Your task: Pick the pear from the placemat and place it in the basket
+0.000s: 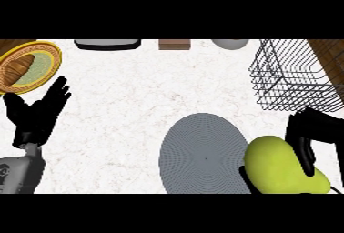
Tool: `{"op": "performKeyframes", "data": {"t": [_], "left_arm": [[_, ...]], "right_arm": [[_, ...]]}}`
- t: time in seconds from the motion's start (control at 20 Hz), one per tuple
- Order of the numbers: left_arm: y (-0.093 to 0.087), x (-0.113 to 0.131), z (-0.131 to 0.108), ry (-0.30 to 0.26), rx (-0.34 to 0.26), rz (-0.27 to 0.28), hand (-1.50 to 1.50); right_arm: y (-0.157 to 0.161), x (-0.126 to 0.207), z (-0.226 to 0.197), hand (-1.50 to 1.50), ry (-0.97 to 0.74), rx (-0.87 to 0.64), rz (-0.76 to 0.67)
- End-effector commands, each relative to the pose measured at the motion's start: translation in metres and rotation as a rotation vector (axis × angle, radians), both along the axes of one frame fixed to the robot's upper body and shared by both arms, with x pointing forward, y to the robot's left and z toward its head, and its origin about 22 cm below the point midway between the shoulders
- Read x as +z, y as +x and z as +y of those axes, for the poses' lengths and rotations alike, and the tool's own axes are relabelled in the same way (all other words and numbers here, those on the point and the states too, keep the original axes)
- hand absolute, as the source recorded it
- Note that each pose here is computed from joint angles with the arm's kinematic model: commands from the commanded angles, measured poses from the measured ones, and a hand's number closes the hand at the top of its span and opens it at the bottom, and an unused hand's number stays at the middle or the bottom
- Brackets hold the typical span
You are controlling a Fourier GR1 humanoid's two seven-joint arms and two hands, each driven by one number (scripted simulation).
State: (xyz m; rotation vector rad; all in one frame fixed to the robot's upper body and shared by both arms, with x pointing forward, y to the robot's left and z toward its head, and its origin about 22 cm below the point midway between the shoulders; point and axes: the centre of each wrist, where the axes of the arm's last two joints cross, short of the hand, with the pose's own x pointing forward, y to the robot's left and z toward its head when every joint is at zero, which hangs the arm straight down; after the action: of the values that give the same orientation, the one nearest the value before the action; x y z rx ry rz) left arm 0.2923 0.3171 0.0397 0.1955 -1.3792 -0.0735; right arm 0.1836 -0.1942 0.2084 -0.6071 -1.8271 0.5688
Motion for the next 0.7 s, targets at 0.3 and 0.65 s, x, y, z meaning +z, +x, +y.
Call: {"op": "performKeyframes", "data": {"t": [0.3, 0.65], "left_arm": [[0.007, 0.007, 0.013, 0.011, -0.003, -0.018, 0.0], [-0.003, -0.01, 0.01, -0.004, 0.003, -0.011, 0.0]], "right_arm": [[0.065, 0.042, -0.039, 1.5, -0.06, -0.232, -0.049], [0.095, -0.001, -0.101, 1.5, -0.053, -0.235, -0.032]]}}
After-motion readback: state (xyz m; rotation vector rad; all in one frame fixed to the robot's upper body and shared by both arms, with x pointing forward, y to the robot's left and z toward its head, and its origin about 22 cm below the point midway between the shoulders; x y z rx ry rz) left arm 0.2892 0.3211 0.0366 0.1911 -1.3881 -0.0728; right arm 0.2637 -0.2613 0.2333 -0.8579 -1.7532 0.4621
